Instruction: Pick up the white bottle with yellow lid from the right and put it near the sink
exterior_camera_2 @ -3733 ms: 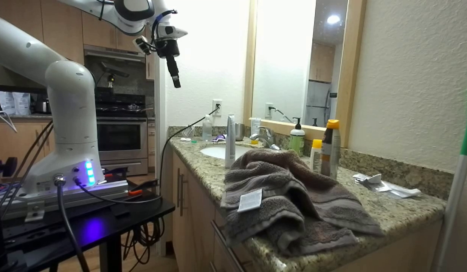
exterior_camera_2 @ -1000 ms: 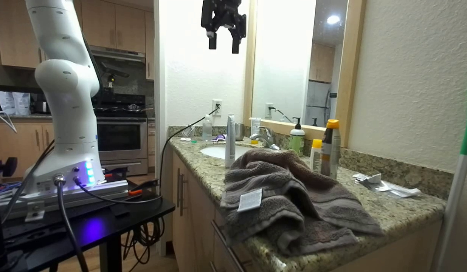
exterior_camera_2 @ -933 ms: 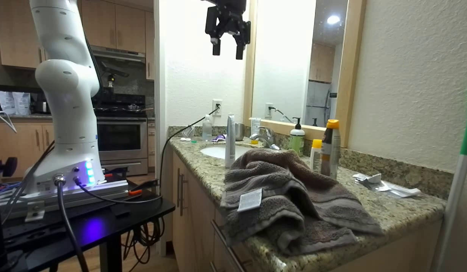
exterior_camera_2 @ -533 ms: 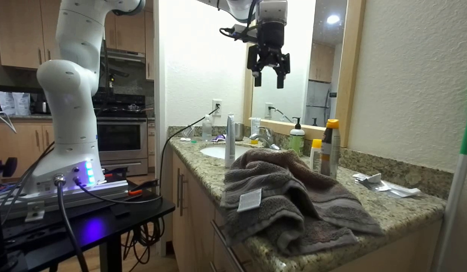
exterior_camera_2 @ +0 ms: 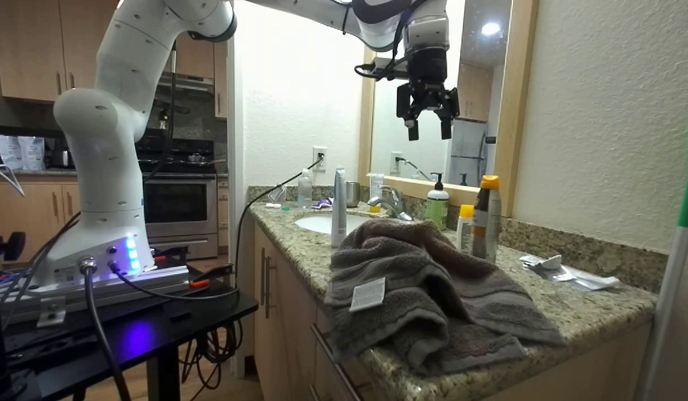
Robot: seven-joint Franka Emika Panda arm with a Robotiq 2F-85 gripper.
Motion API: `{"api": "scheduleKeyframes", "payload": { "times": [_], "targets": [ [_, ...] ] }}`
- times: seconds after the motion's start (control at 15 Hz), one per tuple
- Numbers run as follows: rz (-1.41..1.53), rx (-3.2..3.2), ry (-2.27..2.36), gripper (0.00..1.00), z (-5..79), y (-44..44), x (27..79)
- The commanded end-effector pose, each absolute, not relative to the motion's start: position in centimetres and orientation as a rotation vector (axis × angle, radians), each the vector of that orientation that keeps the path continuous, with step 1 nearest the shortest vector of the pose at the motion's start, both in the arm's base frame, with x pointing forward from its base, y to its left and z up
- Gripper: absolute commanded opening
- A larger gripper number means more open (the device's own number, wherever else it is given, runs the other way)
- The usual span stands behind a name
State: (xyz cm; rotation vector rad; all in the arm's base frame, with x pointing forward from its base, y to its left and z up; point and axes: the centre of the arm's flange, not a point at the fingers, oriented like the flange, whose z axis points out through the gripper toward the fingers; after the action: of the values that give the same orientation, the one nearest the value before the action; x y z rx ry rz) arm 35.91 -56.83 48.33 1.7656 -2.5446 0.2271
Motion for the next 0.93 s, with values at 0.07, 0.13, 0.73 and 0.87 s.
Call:
{"api": "scheduleKeyframes", "payload": {
  "times": [0.07, 0.13, 0.73, 0.87],
  "targets": [
    [0.192, 1.696, -2.577, 1.00, 46.7, -58.3, 37.6],
    [0.208, 1.632, -2.601, 1.00, 46.1, -59.1, 38.6],
    [0.242, 1.682, -2.700, 1.00, 44.3, -64.0, 47.1],
    [0.245, 1.653, -2.692, 1.00, 43.5, -60.7, 45.1]
  ]
}}
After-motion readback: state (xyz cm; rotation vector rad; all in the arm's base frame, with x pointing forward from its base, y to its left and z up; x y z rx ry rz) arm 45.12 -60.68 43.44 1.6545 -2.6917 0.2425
